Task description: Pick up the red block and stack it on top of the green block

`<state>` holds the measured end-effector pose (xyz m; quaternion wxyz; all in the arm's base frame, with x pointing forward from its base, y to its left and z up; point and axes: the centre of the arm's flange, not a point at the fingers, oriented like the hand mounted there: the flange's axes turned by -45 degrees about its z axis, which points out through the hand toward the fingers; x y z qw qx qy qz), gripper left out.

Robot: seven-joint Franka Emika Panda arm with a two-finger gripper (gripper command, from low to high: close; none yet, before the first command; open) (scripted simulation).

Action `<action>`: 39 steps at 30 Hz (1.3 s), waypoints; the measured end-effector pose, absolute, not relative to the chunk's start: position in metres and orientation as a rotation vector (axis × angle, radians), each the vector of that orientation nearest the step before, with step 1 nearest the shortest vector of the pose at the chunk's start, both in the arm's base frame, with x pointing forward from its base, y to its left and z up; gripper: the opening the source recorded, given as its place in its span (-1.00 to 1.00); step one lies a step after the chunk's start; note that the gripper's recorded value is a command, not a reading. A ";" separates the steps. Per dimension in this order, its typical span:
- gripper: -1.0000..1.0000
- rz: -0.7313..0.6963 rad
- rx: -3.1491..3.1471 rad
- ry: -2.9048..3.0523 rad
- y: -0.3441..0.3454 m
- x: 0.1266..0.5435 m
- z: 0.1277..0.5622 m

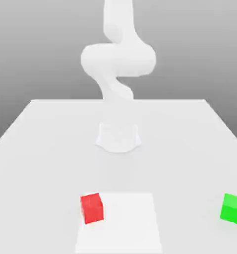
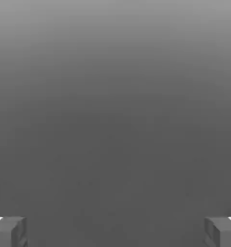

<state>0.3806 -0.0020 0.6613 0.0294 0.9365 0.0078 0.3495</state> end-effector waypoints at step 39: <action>-1.00 0.006 3.102 0.505 -0.070 0.391 0.177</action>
